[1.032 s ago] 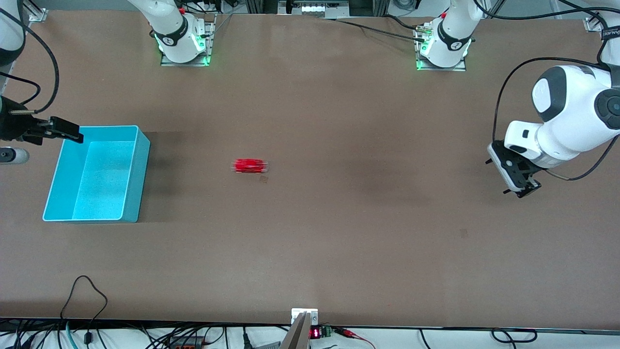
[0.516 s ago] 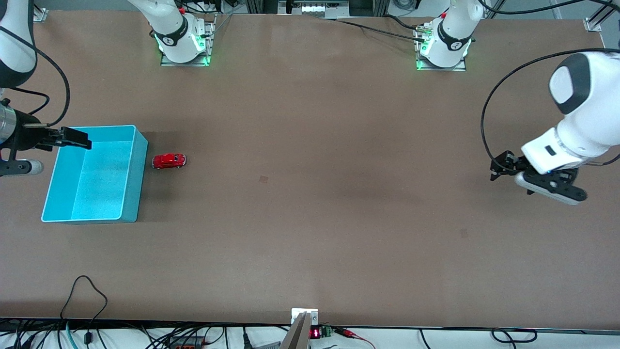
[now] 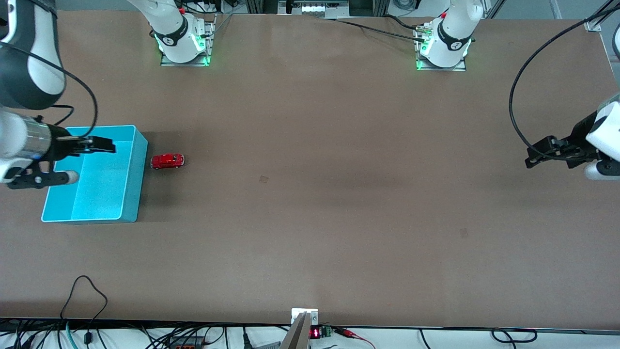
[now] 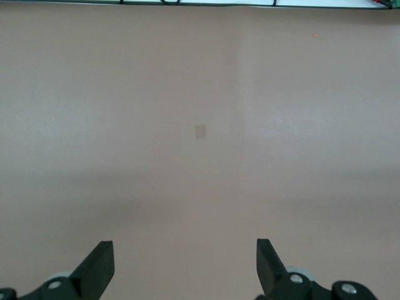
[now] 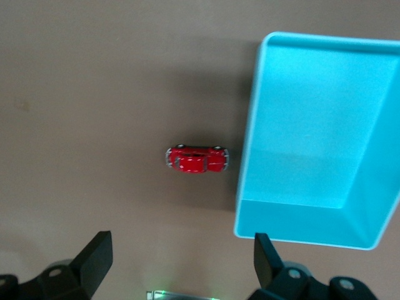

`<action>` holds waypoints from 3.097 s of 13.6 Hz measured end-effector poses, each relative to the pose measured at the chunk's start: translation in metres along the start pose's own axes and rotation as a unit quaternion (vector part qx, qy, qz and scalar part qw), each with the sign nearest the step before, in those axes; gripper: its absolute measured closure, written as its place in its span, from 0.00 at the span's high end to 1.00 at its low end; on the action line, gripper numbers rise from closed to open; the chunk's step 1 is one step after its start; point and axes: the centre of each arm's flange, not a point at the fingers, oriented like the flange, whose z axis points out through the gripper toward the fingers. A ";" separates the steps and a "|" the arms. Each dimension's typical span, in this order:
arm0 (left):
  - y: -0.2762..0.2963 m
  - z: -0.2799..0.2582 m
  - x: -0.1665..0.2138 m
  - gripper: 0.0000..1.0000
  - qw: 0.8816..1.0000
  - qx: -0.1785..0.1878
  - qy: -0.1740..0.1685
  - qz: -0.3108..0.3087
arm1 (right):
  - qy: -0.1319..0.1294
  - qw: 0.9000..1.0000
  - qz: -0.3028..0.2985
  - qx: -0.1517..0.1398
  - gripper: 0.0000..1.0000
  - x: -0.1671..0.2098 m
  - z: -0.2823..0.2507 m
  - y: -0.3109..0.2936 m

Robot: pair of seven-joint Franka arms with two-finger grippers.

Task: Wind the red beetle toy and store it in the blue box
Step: 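Move the right gripper toward the red car beside the box, then lower the right gripper and grasp the red car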

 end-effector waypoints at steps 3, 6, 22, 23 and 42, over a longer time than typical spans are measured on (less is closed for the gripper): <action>0.009 -0.016 -0.011 1.00 1.000 0.000 -0.004 0.002 | -0.033 0.999 -0.002 0.004 1.00 0.002 0.037 -0.003; 0.003 -0.014 -0.021 1.00 1.000 0.001 -0.016 -0.005 | -0.026 0.999 -0.029 0.006 1.00 -0.003 0.076 0.003; -0.005 -0.020 -0.045 1.00 0.999 0.002 -0.034 -0.013 | 0.078 0.816 -0.567 -0.073 1.00 -0.062 0.284 0.008; -0.004 -0.020 -0.045 1.00 0.999 0.002 -0.035 -0.013 | 0.079 0.809 -0.577 -0.077 1.00 -0.060 0.289 0.005; -0.005 -0.014 -0.036 1.00 1.000 0.002 -0.021 -0.013 | 0.083 0.752 -0.642 -0.124 0.50 -0.043 0.302 -0.015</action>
